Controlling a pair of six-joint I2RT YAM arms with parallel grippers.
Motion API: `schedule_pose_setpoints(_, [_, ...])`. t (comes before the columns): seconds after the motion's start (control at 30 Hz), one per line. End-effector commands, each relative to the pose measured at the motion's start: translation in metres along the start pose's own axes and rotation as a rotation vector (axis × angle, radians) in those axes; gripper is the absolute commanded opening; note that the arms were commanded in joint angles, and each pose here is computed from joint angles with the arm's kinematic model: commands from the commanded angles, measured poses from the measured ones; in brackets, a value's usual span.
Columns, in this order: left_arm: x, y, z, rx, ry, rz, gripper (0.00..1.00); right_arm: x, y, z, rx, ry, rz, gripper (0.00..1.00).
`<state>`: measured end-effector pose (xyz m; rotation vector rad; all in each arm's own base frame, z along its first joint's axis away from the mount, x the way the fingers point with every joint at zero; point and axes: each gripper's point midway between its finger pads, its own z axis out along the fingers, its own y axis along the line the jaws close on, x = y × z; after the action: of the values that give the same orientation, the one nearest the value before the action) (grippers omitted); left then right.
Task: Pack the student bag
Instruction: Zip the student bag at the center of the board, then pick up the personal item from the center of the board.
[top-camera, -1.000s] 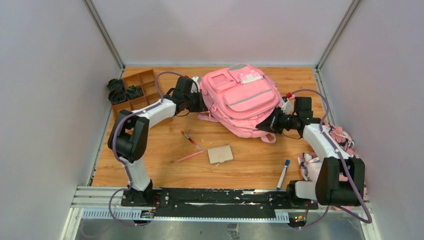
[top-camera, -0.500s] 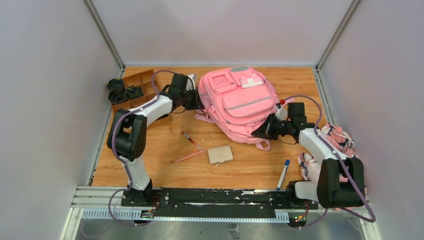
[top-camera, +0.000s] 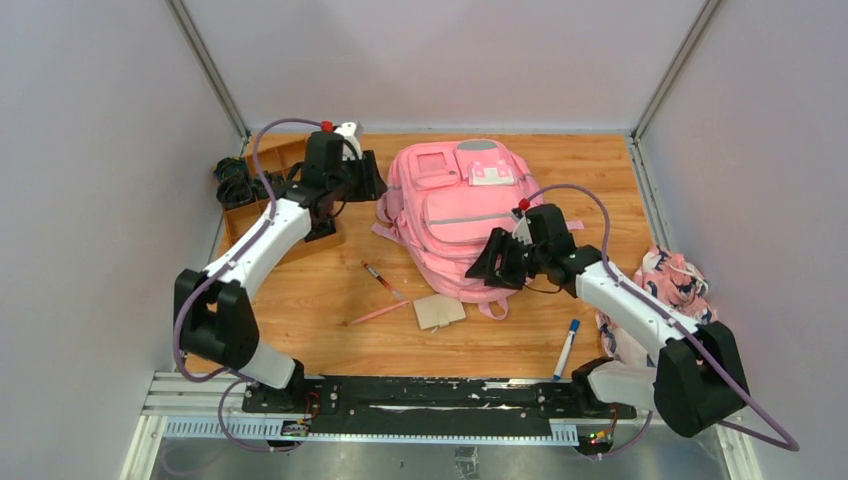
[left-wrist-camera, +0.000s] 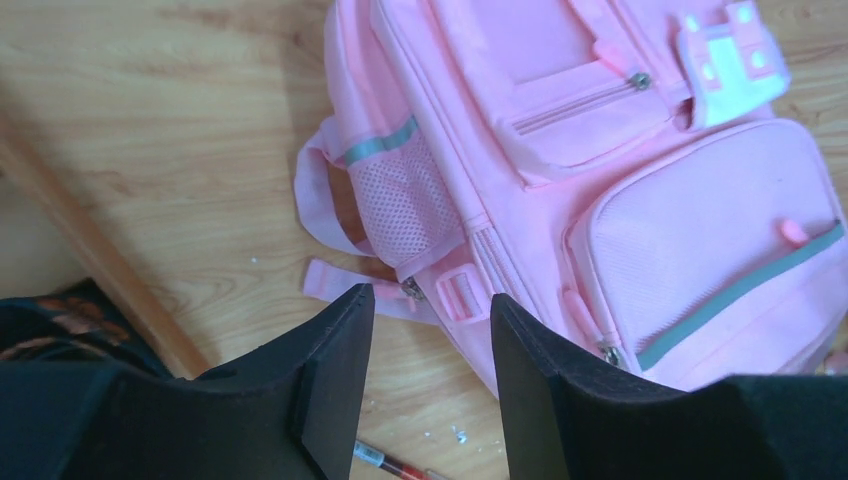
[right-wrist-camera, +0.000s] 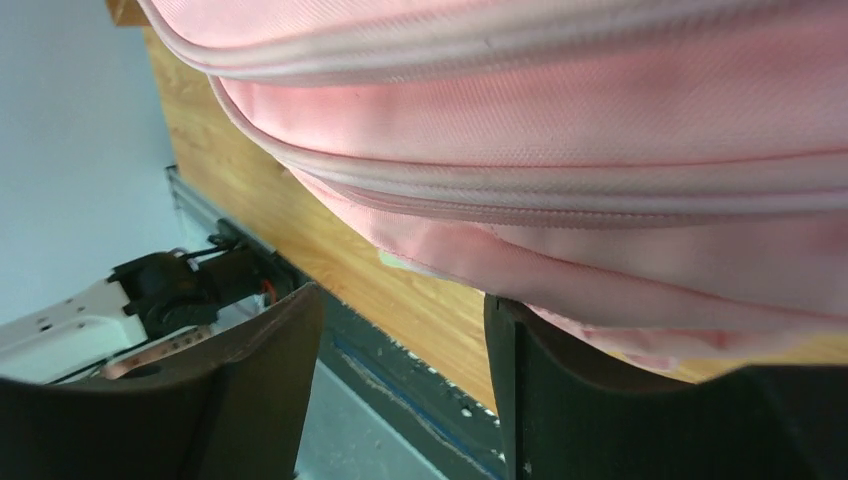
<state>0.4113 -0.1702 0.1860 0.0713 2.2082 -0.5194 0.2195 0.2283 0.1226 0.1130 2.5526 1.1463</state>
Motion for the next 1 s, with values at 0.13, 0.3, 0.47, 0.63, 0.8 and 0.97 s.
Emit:
schedule_pose_setpoints(0.13, [-0.047, -0.027, -0.079, -0.037, -0.202, 0.257, 0.52, -0.037, -0.027, -0.068, 0.318, -0.225, -0.201, 0.65])
schedule_pose_setpoints(0.3, [-0.028, -0.066, -0.095, -0.019, -0.163, 0.421, 0.52, -0.053, -0.045, -0.1, 0.339, -0.387, -0.094, 0.6])
schedule_pose_setpoints(0.47, [0.016, -0.091, -0.097, 0.089, -0.086, 0.425, 0.52, -0.033, -0.034, -0.092, 0.224, -0.296, -0.13, 0.61])
schedule_pose_setpoints(0.63, [0.102, -0.115, -0.098, 0.171, -0.029, 0.538, 0.52, -0.019, -0.05, -0.097, 0.284, -0.28, -0.126, 0.62])
schedule_pose_setpoints(0.8, [0.173, -0.131, -0.091, 0.173, -0.012, 0.747, 0.55, -0.014, -0.053, -0.092, 0.263, -0.287, -0.106, 0.62])
schedule_pose_setpoints(0.97, [0.207, -0.128, -0.076, 0.077, -0.017, 0.927, 0.65, -0.013, -0.052, -0.09, 0.253, -0.279, -0.087, 0.62])
